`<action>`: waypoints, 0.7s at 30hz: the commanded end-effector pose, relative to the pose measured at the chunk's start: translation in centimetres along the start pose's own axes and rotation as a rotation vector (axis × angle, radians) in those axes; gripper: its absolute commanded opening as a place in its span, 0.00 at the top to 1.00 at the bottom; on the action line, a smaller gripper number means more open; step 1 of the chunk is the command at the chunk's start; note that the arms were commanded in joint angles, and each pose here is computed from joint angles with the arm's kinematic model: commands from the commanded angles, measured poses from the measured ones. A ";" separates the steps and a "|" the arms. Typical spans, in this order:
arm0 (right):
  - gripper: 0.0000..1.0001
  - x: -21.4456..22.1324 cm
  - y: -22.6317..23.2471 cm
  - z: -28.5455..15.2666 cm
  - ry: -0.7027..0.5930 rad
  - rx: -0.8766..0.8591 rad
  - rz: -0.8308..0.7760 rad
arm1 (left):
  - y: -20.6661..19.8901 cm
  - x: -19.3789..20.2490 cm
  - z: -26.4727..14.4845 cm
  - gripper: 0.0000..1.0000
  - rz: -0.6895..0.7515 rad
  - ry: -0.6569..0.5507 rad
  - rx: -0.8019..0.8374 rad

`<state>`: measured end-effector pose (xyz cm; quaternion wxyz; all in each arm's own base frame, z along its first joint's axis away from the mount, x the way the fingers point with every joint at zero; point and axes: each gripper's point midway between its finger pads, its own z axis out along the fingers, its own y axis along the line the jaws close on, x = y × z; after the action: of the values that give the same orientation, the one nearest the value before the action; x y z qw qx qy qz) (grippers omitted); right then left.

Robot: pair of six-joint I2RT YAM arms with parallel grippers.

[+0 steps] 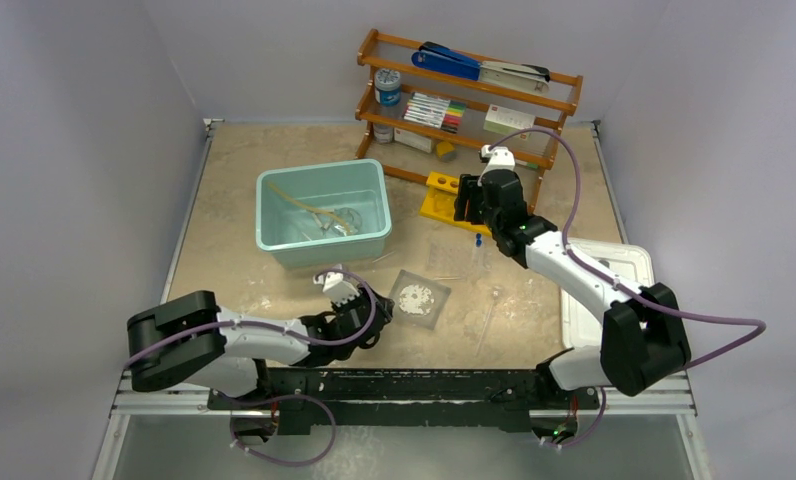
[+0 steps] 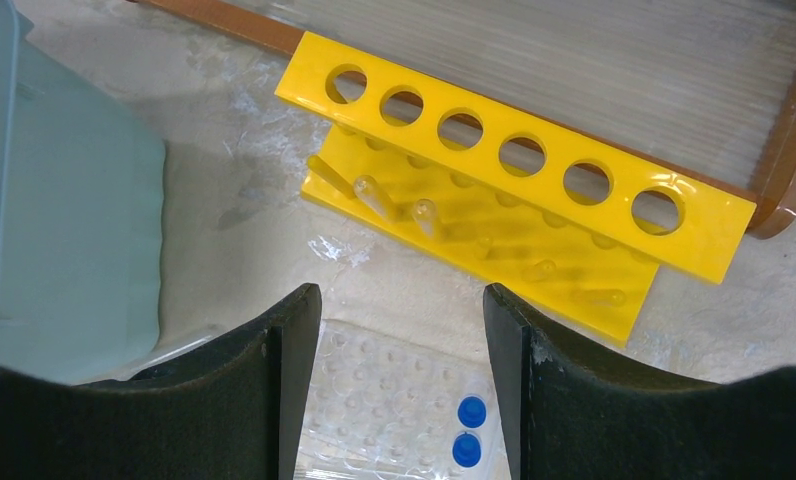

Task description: Organize the chemistry lab equipment

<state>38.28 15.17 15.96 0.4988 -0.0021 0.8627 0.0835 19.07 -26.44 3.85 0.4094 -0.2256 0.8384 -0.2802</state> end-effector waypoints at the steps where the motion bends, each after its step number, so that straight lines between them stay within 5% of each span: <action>1: 0.37 -2.4 0.1 -0.4 -0.071 0.002 0.009 | -2.0 0.2 0.5 0.56 -0.062 0.022 0.059; 14: 0.37 -2.5 -0.2 -0.1 -0.073 0.023 -0.008 | -3.7 0.8 1.3 1.00 -0.010 0.089 0.083; 21: 0.37 -2.5 -0.3 -0.3 -0.076 0.024 -0.004 | -5.3 -1.8 0.2 1.00 0.042 0.039 0.097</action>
<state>38.40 14.73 16.00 0.5024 -0.0007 0.8617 0.0712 19.91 -28.56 4.11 0.3776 -0.2021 0.8513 -0.3031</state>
